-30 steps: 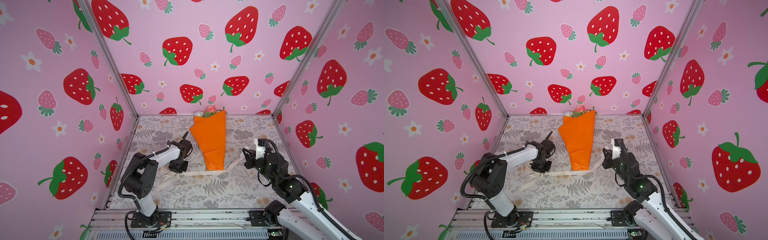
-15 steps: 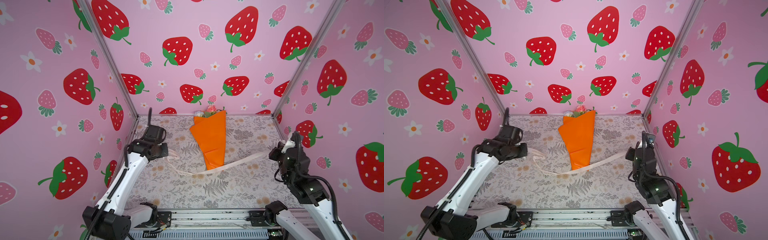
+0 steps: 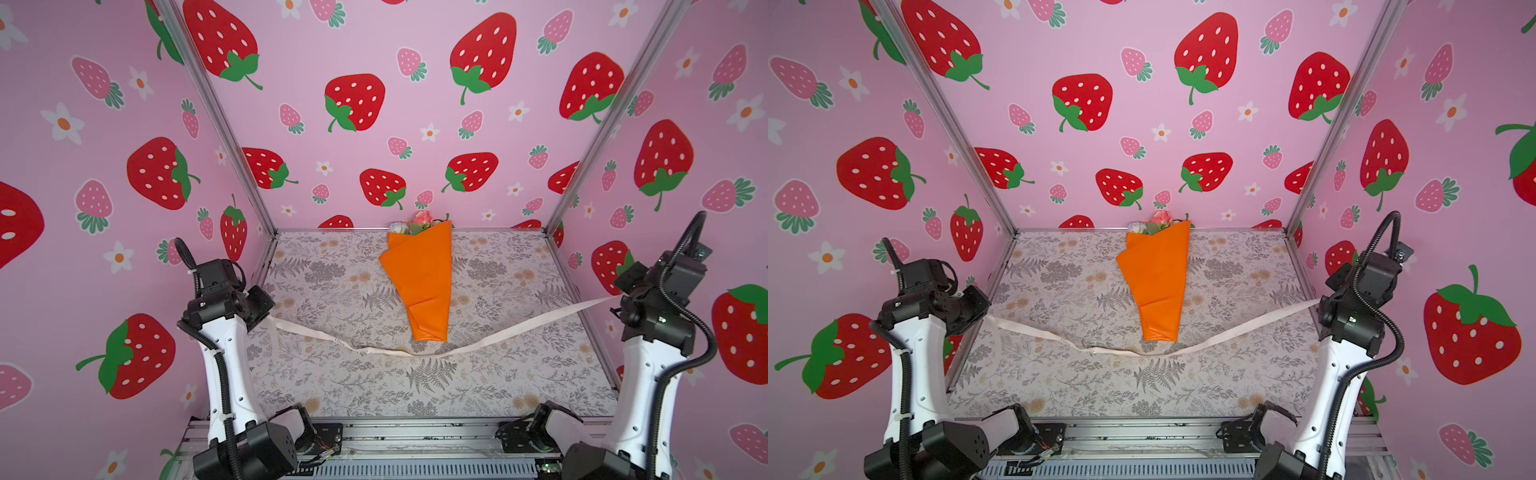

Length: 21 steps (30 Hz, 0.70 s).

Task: Tie the bouquet of fake flowers
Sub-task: 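Draw both grippers outward toward the side walls, stretching the ribbon taut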

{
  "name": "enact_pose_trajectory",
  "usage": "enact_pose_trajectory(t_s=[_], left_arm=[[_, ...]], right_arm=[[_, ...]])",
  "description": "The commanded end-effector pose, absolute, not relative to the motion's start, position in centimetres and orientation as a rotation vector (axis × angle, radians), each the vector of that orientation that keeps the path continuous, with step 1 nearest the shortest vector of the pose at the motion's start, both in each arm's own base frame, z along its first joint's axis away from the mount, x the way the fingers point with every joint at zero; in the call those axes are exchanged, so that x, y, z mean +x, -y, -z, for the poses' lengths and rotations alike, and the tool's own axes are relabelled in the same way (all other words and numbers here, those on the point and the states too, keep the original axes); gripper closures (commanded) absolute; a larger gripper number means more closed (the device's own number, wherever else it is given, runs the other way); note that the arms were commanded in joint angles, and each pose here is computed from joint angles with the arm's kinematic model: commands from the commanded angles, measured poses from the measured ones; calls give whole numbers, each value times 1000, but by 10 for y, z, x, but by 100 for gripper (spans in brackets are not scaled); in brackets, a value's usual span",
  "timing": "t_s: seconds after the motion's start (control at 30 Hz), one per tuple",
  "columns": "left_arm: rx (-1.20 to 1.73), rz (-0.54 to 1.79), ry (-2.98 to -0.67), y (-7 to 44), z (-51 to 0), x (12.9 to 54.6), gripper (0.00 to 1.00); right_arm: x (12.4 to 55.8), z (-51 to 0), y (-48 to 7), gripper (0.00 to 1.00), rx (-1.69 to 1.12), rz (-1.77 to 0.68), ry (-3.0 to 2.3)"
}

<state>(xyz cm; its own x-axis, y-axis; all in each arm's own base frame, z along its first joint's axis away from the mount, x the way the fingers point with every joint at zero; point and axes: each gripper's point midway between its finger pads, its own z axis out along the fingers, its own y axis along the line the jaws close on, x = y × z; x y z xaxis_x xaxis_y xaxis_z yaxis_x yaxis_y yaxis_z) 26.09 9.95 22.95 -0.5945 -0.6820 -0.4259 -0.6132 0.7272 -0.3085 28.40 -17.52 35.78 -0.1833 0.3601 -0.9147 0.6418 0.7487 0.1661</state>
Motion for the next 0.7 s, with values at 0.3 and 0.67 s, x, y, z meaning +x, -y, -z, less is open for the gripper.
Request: enact_pose_trajectory(t_s=[0.3, 0.67], left_arm=[[-1032, 559, -2506, -74, -157, 303, 84], [-1053, 127, -2514, -115, -174, 272, 42]], right_arm=[[321, -240, 184, 100, 793, 60, -1969], [325, -223, 182, 100, 811, 21, -1991]])
